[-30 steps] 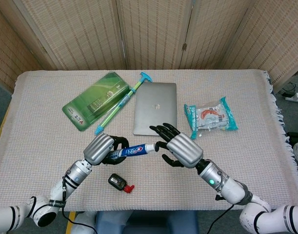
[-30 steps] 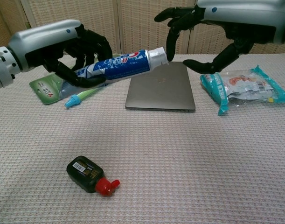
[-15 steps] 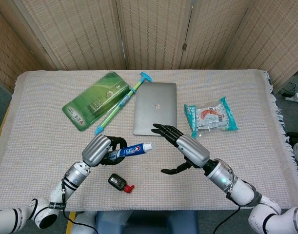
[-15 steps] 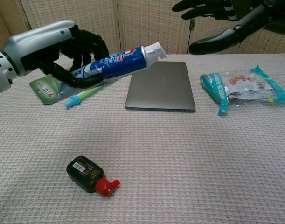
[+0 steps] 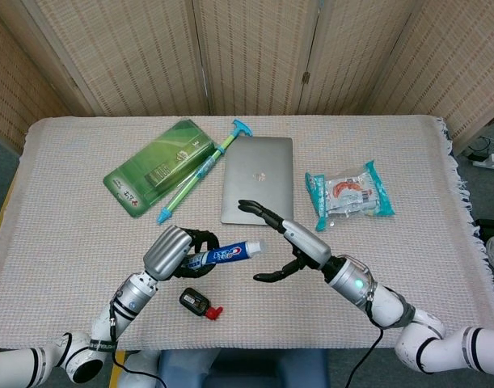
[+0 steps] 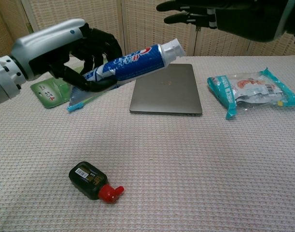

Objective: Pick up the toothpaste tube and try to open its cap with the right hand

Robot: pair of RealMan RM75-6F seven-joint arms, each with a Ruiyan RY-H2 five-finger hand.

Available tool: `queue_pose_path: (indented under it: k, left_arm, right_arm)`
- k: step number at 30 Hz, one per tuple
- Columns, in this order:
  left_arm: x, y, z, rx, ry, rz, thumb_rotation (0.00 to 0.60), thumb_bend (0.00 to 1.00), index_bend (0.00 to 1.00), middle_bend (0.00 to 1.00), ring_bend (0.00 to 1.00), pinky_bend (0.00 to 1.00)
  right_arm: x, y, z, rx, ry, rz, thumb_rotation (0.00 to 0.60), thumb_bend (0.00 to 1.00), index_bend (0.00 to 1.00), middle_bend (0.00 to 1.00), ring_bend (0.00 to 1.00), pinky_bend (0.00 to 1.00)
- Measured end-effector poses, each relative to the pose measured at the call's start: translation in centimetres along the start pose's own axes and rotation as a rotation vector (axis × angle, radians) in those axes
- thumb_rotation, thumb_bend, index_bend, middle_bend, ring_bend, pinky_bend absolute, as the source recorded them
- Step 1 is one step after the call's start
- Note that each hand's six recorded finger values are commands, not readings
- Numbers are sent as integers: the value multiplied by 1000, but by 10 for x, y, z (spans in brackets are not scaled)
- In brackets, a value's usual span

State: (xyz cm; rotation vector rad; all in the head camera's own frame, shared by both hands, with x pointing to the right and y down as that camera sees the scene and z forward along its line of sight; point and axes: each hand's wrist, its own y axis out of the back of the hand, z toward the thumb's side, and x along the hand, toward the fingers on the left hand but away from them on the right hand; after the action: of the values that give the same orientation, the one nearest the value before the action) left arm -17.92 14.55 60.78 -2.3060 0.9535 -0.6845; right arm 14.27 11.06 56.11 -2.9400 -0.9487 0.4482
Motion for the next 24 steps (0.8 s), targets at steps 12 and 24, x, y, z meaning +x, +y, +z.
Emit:
queue_pose_path:
  k: [12, 24]
  left_arm:
    - [3, 2, 7, -74, -1, 42, 600, 751, 818, 828, 754, 752]
    - [2, 2, 6, -186, 9, 100, 600, 764, 818, 828, 754, 752]
  right_arm:
    - [-22, -10, 2, -30, 18, 0, 403, 124, 0, 0, 0, 0]
    - [-28, -7, 24, 110, 11, 44, 403, 125, 0, 0, 0, 0]
